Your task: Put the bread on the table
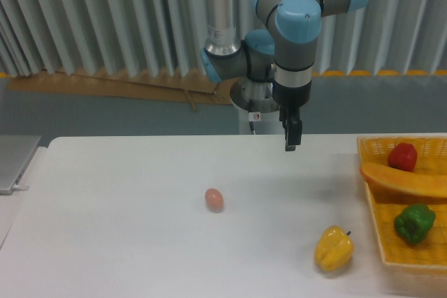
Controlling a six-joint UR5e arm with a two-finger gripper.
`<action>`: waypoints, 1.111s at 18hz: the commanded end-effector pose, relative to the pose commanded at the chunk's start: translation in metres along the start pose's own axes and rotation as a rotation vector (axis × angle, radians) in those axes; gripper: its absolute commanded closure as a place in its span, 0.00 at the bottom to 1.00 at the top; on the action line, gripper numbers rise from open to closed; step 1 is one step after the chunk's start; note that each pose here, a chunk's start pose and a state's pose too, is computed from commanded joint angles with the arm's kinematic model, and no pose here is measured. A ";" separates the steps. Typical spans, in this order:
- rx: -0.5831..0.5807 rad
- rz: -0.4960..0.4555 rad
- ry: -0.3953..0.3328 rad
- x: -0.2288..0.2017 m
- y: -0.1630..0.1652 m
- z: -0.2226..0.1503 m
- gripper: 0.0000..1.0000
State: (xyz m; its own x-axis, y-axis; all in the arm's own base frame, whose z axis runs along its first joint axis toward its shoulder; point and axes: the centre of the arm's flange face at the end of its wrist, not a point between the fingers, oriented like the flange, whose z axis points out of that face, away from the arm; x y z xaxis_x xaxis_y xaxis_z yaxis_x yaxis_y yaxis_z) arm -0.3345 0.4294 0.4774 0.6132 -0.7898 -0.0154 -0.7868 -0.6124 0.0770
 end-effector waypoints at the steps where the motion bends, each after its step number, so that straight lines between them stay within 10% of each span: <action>1: -0.001 0.006 -0.001 0.000 0.000 0.000 0.00; 20: 0.030 0.005 -0.029 -0.008 0.011 0.006 0.00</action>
State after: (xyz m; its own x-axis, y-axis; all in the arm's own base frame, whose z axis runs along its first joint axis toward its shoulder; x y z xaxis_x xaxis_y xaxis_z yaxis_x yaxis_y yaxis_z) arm -0.3487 0.4287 0.4725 0.6071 -0.7934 -0.0442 -0.7920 -0.6087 0.0470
